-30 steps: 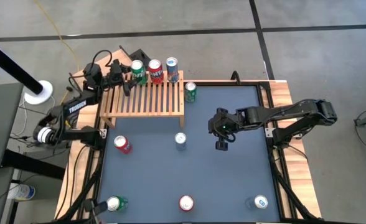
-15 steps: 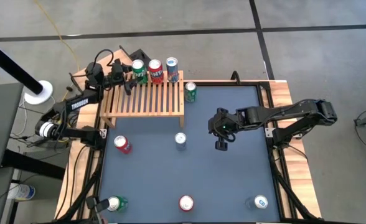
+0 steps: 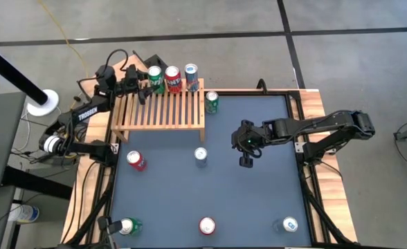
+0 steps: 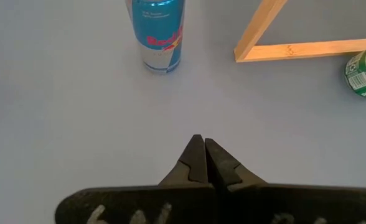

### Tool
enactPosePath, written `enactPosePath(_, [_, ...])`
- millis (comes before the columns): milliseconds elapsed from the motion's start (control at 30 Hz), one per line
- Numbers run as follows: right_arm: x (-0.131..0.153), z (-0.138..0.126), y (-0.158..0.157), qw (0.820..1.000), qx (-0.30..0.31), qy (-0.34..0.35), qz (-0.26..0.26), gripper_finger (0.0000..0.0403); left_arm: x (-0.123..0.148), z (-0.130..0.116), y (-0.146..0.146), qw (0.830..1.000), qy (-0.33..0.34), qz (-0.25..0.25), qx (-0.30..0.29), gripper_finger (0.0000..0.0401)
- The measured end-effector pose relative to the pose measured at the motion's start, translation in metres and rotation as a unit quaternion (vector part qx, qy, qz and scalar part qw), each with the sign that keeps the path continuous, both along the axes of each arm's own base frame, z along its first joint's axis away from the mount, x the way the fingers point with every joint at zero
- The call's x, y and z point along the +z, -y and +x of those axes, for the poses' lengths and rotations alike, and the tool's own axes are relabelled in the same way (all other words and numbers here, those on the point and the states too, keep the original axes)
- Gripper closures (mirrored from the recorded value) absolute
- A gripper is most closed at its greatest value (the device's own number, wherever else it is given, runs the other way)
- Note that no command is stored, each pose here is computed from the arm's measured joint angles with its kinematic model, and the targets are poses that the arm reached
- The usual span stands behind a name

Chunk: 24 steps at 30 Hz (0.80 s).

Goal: Place canned beverage on shelf
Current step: Put the middle right green soda can on the shelf

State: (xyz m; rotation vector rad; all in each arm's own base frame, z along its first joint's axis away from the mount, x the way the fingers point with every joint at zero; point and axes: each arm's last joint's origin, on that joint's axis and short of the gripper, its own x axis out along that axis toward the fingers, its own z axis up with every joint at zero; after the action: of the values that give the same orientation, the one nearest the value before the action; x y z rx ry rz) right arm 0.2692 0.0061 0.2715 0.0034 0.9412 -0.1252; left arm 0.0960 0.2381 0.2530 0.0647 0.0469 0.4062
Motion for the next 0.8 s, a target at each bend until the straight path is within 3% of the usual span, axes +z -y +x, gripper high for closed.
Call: enactPosePath(800, [0.0000, 0.0000, 0.0000, 1.000, 0.004, 0.000, -0.003, 0.0403, -0.0018, -0.0004, -0.0004, 1.000, -0.006, -0.009, 0.014, 0.0100])
